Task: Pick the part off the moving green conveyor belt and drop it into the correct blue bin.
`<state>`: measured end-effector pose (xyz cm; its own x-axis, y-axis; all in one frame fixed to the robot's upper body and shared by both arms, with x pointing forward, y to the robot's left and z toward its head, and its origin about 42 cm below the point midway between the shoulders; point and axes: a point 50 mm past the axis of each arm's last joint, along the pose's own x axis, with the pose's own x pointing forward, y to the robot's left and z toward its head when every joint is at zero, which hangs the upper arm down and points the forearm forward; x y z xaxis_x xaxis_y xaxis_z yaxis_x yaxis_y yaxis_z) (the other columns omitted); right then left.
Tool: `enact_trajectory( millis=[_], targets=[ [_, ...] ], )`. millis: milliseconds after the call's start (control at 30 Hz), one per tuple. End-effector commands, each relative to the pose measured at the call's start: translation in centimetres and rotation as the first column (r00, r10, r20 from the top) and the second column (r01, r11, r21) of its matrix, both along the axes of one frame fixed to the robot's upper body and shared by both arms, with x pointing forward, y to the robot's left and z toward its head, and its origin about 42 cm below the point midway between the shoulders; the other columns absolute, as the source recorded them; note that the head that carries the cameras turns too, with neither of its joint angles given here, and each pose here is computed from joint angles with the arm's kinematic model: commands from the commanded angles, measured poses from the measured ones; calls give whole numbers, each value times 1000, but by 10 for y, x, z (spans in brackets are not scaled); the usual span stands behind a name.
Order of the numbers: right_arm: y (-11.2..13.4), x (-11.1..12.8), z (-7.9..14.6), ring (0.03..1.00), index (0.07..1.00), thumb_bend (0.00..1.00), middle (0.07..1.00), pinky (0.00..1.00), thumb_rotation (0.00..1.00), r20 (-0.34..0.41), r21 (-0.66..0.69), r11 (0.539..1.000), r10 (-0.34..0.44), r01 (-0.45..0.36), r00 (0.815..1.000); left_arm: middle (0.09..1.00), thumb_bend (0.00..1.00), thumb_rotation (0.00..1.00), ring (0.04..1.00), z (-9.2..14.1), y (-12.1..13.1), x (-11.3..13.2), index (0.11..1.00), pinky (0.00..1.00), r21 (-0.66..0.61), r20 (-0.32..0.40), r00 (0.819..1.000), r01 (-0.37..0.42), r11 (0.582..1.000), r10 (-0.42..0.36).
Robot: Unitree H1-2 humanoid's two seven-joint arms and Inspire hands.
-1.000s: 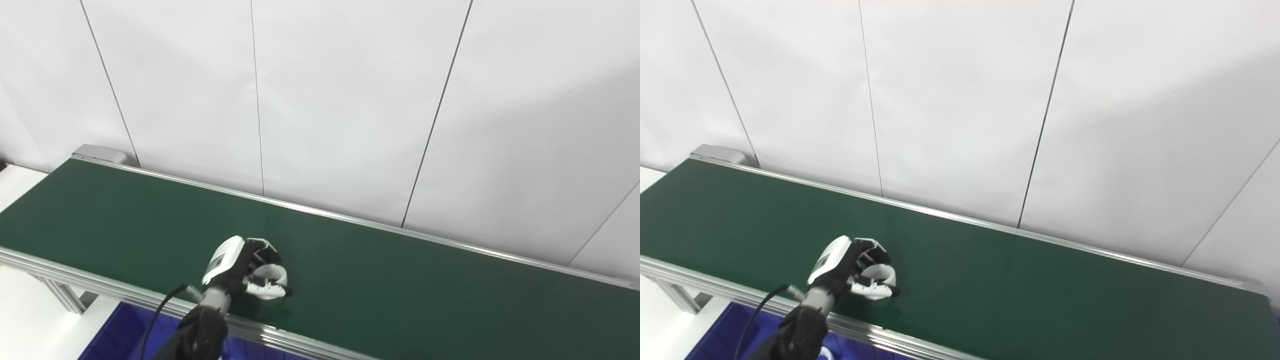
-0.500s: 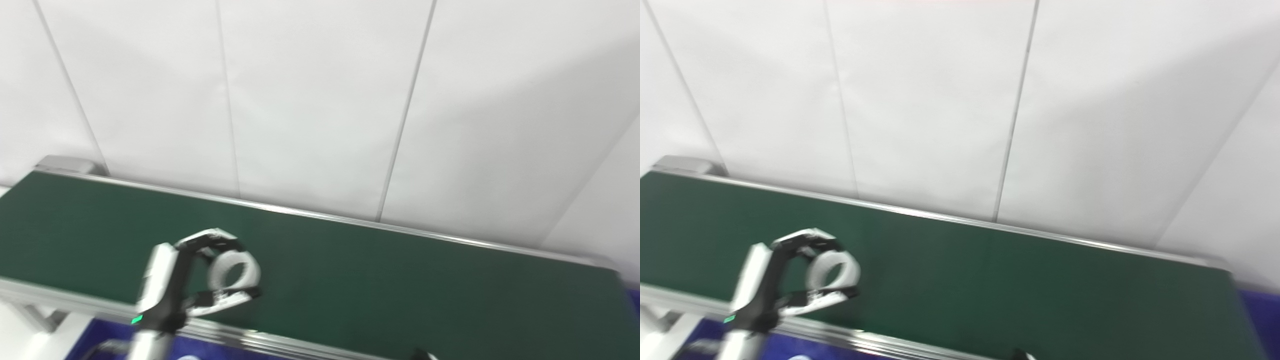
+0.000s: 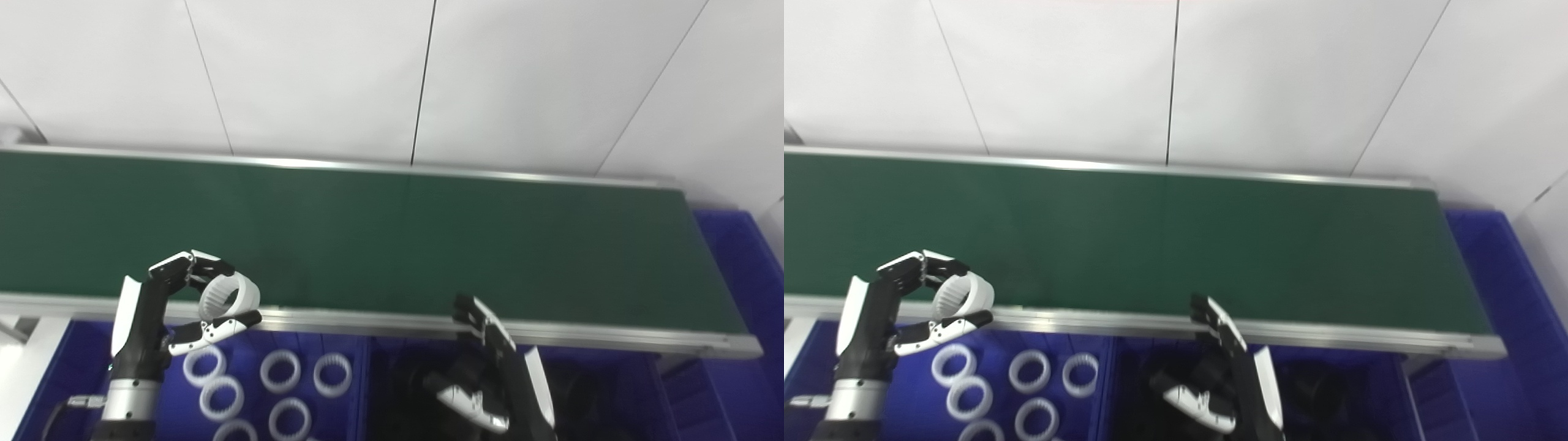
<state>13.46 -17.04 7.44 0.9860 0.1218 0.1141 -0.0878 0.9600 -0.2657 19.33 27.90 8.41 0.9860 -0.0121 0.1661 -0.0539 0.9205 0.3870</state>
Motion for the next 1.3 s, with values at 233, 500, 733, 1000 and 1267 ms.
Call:
enact_trajectory(
  millis=[233, 500, 733, 1000, 1267],
  targets=[
    [5, 9, 17, 783, 869, 769, 829, 698, 545, 45, 3, 1000, -15, 15, 999, 454, 493, 0, 360, -4, 8, 1, 520, 224, -12, 61, 997, 56, 998, -55],
    [4, 9, 20, 787, 869, 766, 832, 709, 543, 48, 13, 1000, -12, 11, 999, 459, 494, 0, 381, -27, 8, -17, 524, 282, -34, -32, 997, 66, 997, -67],
    [3, 11, 19, 787, 870, 768, 833, 701, 550, 43, 12, 1000, -5, 4, 999, 465, 494, 0, 380, -59, 16, -28, 520, 275, 30, -147, 988, 56, 998, -51],
    [2, 10, 21, 786, 872, 760, 834, 695, 548, 30, 7, 1000, -5, 5, 1000, 469, 491, 0, 377, -82, 27, -41, 549, 332, 153, -228, 971, 103, 983, -67],
    [0, 10, 20, 790, 873, 761, 839, 699, 541, 26, 11, 1000, 0, -1, 1000, 912, 863, 487, 867, -84, 19, -45, 910, 787, 229, -120, 992, 64, 971, -37]
  ],
)
